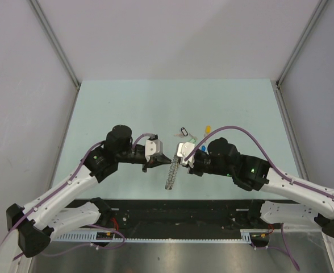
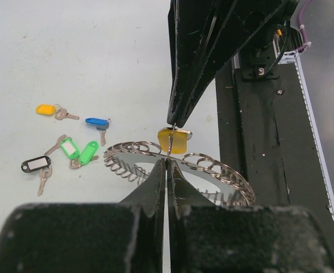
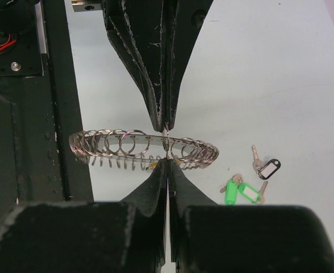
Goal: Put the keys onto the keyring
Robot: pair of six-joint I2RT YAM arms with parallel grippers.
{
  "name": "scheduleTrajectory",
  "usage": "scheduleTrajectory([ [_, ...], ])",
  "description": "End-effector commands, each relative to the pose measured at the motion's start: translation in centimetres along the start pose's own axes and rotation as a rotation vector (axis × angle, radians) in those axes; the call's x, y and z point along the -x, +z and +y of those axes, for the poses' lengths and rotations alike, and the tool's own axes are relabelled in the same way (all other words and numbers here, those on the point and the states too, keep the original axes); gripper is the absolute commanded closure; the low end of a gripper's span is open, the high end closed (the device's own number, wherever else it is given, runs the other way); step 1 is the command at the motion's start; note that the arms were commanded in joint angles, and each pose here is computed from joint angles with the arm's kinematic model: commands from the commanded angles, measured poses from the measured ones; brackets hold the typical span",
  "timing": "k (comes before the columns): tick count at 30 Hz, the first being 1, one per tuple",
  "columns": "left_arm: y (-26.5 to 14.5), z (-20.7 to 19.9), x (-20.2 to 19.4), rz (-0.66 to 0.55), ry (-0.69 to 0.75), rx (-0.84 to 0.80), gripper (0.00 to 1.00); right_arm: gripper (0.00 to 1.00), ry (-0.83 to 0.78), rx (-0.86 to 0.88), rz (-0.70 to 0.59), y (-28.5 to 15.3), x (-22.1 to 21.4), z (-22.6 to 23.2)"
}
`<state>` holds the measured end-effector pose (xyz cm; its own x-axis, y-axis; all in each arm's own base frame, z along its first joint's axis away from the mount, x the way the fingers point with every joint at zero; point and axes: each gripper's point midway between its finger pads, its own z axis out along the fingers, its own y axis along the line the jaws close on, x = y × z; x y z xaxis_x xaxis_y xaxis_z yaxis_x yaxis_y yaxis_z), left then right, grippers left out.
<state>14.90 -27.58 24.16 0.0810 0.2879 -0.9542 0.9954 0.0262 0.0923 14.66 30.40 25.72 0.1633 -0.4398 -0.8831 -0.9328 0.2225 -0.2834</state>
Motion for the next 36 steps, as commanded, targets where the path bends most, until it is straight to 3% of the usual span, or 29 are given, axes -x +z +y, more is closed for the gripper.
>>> scheduleTrajectory([
  [1, -0.1, -0.6, 1.9, -0.069, 0.088, -0.034, 1.0, 1.0, -0.013, -0.01, -0.092, -0.2, 3.2, -0.6],
  [23, 0.4, -2.3, 1.8, -0.071, 0.098, -0.118, 1.0, 1.0, 0.0, 0.025, -0.161, -0.3, 4.7, -0.2],
  [36, 0.4, -2.9, 2.1, -0.088, 0.103, -0.153, 1.0, 1.0, -0.008, 0.139, -0.192, -0.7, 4.8, 1.0],
])
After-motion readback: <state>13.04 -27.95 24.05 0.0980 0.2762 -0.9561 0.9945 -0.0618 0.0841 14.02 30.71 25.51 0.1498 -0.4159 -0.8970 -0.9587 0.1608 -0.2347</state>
